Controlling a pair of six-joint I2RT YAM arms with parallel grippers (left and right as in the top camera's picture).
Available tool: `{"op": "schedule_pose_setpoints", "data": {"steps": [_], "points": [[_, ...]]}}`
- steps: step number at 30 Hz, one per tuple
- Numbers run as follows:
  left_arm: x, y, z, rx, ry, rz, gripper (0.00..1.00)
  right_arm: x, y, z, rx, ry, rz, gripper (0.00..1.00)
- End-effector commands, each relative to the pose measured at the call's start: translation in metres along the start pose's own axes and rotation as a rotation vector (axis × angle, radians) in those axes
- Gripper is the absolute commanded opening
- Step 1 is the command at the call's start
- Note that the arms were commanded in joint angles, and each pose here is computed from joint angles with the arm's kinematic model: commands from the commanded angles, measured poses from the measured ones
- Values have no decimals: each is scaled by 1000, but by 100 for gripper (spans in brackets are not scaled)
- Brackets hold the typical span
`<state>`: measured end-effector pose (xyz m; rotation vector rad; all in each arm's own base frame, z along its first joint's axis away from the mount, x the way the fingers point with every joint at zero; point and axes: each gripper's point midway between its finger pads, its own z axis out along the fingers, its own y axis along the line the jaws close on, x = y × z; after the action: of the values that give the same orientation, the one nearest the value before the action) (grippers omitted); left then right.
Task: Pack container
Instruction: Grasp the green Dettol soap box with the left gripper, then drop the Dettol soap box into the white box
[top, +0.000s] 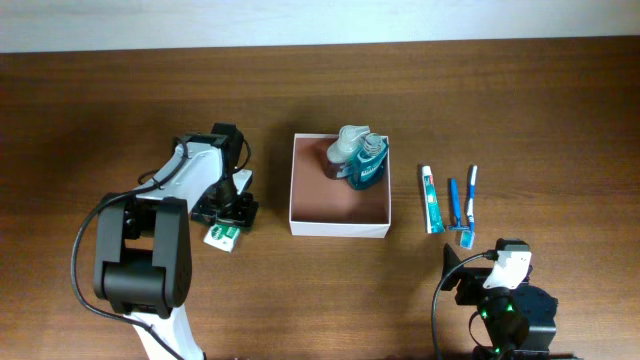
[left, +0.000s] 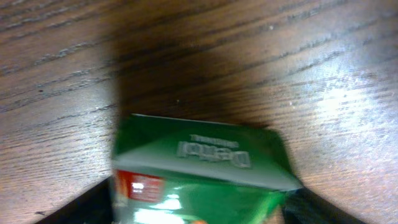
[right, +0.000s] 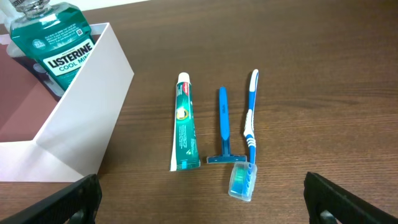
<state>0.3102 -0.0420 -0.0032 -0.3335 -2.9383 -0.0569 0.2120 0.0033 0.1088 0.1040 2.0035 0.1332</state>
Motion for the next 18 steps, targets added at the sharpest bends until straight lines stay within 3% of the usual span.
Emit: {"op": "schedule_pose_setpoints", "data": {"steps": [1, 6, 9, 10, 18], "points": [[3, -1, 3, 14, 4, 8, 56, 1, -1, 1, 3, -1, 3, 99], [3, -4, -23, 39, 17, 1, 30, 1, -1, 1, 3, -2, 3, 99], [-2, -12, -59, 89, -16, 1, 29, 1, -1, 1, 4, -2, 3, 99], [-7, -23, -98, 157, -74, 5, 29, 1, -1, 1, 4, -2, 3, 99], [-27, -70, -208, 225, -427, 23, 29, 1, -1, 1, 3, -1, 3, 99]]}}
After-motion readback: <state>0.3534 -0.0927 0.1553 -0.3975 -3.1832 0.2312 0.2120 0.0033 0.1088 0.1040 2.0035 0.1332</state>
